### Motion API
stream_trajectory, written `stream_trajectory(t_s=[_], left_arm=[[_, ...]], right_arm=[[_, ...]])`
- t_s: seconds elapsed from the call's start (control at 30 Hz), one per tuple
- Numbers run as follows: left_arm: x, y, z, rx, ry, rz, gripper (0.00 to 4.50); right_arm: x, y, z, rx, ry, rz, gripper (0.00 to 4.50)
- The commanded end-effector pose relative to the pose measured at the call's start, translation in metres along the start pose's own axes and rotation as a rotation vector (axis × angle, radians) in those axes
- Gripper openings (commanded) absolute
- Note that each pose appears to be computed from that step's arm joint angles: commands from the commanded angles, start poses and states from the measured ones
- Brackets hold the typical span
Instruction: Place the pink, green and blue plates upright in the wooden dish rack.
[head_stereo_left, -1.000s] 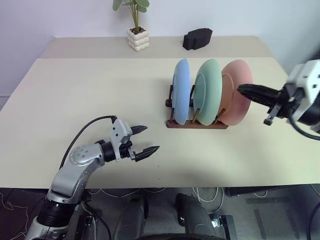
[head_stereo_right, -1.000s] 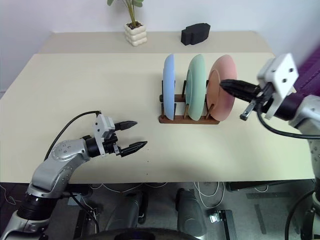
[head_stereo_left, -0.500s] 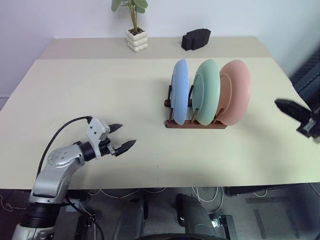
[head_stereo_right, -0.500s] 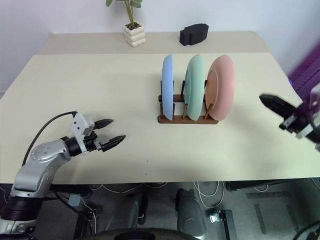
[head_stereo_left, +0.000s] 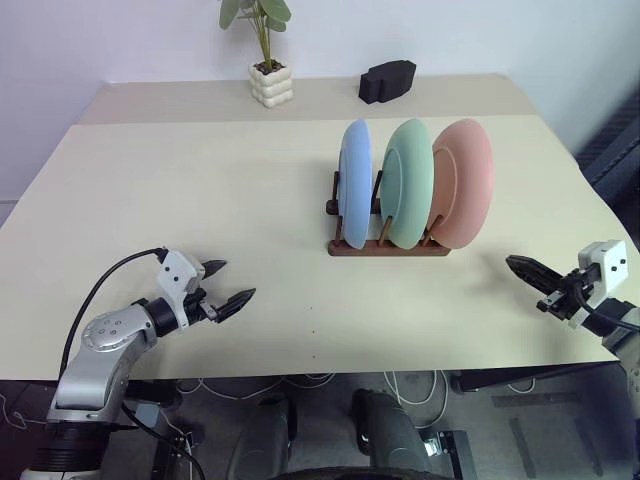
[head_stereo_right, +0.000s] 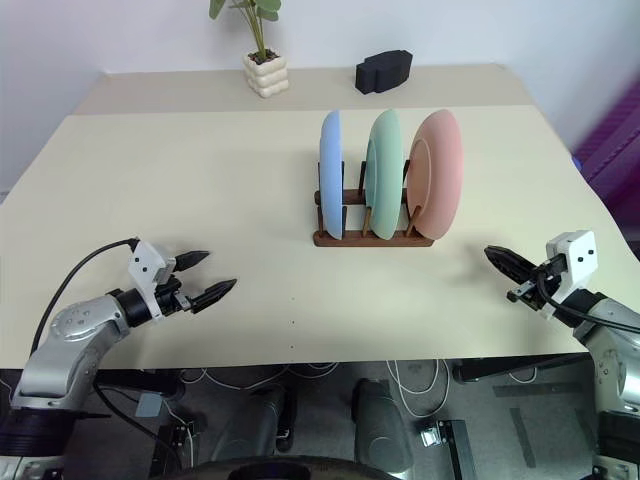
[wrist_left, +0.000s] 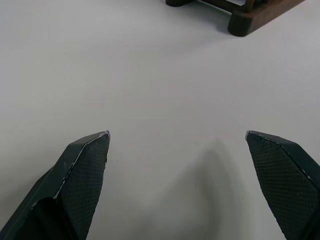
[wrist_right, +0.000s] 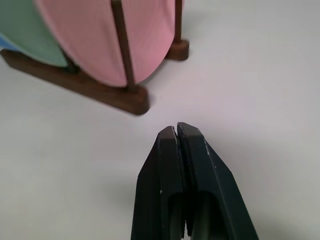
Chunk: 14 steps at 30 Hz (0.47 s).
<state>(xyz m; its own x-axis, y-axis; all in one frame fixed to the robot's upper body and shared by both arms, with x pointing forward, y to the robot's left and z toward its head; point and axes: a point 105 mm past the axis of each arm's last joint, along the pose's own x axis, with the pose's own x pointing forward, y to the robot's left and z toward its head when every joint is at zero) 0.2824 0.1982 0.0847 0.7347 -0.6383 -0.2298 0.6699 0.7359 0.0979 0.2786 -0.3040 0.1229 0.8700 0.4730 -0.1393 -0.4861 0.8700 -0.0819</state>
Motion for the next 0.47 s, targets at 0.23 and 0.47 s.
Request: stream_trajectory(t_s=[0.23, 0.47], left_arm=[[-0.007, -0.002, 0.014, 0.033, -0.034, 0.017, 4.50], [-0.004, -0.001, 0.017, 0.035, -0.053, 0.032, 4.50]], right_arm=[[0.012, -0.002, 0.000, -0.014, -0.022, 0.017, 0.02], [0.023, -0.006, 0.004, -0.019, -0.047, 0.007, 0.02]])
